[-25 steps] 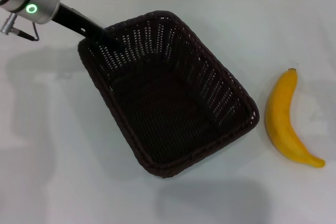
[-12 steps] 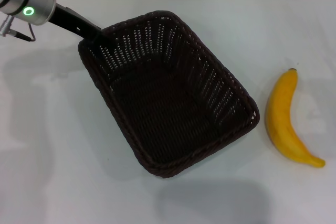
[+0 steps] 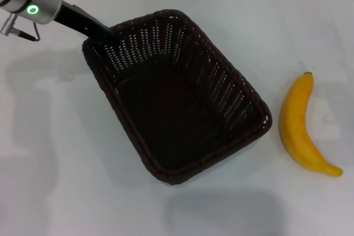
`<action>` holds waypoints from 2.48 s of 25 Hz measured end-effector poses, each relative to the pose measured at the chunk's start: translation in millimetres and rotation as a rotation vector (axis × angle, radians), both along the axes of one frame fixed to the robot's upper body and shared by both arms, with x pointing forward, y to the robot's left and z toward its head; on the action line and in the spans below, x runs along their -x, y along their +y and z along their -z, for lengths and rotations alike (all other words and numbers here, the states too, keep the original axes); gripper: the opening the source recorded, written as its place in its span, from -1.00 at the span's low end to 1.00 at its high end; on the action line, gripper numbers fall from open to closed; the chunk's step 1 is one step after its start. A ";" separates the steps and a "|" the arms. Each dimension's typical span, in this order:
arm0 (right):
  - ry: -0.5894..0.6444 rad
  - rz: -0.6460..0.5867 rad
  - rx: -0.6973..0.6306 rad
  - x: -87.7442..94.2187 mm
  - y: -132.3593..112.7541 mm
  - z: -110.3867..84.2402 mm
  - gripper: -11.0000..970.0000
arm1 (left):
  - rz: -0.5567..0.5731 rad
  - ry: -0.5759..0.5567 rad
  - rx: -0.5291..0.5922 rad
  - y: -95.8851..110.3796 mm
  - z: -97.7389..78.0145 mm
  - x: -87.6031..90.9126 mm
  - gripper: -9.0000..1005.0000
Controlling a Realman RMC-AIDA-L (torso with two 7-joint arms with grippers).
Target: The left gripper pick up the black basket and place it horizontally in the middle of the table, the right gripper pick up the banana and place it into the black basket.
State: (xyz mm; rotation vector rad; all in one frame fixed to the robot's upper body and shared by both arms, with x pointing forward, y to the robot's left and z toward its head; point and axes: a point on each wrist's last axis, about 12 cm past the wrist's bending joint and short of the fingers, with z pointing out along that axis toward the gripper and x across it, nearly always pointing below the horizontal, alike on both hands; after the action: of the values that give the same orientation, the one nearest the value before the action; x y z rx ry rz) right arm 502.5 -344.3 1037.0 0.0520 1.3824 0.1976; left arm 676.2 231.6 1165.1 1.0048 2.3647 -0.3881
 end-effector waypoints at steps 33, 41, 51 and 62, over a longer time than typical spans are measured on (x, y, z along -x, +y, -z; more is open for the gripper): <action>-0.022 0.025 0.015 -3.2 -6.9 -4.9 0.79 | -0.272 0.079 0.696 75.4 18.3 55.9 -0.62; 0.018 0.063 0.064 -20.2 -20.2 -10.2 0.79 | -0.438 -0.002 0.880 87.2 35.3 67.4 -0.62; 0.005 0.177 0.173 -35.6 -35.2 -21.6 0.79 | -0.773 -0.051 0.992 81.0 73.2 67.2 -0.62; 0.048 0.231 0.283 -54.8 -55.7 -35.4 0.79 | -0.789 0.005 0.965 38.6 81.7 46.2 -0.62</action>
State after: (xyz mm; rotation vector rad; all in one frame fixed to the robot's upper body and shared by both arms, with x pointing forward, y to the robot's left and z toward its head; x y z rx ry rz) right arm 557.3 -400.0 1072.5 -0.0191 1.4283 -0.1938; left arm 630.0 270.2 1083.4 -0.3553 1.9525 -1.0308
